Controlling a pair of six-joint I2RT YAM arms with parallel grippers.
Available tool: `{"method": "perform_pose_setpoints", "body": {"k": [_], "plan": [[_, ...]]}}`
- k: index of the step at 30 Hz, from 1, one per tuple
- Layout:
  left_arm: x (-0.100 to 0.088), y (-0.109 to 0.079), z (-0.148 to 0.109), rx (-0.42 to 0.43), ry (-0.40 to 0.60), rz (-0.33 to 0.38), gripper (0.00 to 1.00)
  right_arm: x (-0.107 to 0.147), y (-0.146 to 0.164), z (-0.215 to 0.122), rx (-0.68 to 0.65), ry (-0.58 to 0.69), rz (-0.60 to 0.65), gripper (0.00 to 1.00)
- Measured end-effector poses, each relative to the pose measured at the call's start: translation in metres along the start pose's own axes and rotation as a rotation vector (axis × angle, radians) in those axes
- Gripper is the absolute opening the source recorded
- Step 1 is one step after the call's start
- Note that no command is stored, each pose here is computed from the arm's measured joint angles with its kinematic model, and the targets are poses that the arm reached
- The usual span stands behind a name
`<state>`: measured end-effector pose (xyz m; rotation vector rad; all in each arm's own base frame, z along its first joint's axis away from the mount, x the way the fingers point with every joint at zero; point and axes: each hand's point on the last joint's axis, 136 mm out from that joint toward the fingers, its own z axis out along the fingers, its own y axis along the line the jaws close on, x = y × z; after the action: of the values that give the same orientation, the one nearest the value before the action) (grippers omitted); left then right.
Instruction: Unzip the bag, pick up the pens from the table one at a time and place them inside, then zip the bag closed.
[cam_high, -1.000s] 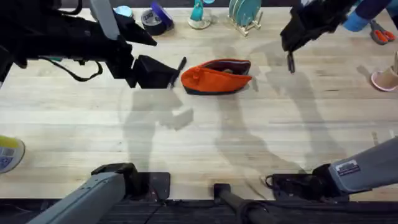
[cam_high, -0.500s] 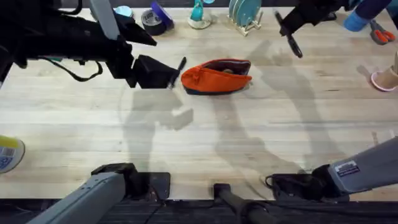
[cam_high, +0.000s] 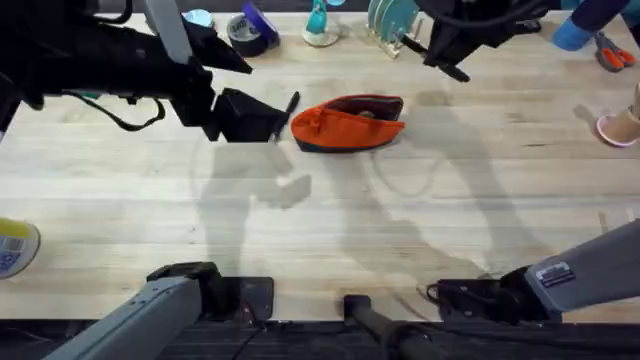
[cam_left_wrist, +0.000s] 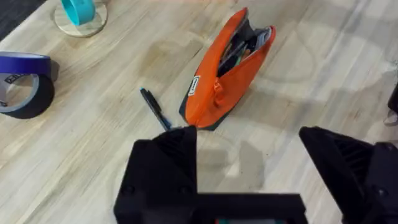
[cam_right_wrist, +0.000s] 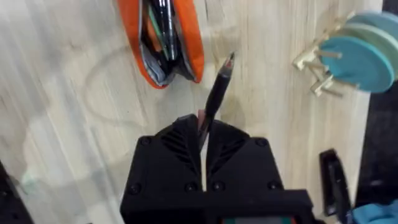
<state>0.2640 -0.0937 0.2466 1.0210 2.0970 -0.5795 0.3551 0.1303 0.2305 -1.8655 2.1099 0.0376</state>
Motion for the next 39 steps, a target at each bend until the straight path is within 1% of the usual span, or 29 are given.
{"method": "perform_pose_setpoints", "body": {"k": [3, 8, 13, 19, 31, 39], "plan": [[0.0, 0.0, 0.0, 0.0, 0.0, 0.0, 0.993, -0.007, 0.003, 0.001, -0.009, -0.016, -0.055, 0.032], [0.0, 0.0, 0.0, 0.0, 0.0, 0.0, 0.993, -0.023, 0.011, 0.0, -0.044, -0.105, -0.11, 0.032], [0.0, 0.0, 0.0, 0.0, 0.0, 0.0, 0.993, -0.037, 0.017, 0.0, -0.083, -0.191, -0.13, 0.032], [0.0, 0.0, 0.0, 0.0, 0.0, 0.0, 0.992, -0.048, 0.021, 0.016, -0.16, -0.252, -0.118, 0.032], [0.0, 0.0, 0.0, 0.0, 0.0, 0.0, 0.993, -0.058, 0.031, 0.058, -0.29, -0.256, -0.117, 0.032], [0.0, 0.0, 0.0, 0.0, 0.0, 0.0, 0.993, -0.054, 0.034, 0.088, -0.363, -0.229, -0.094, 0.032]]}}
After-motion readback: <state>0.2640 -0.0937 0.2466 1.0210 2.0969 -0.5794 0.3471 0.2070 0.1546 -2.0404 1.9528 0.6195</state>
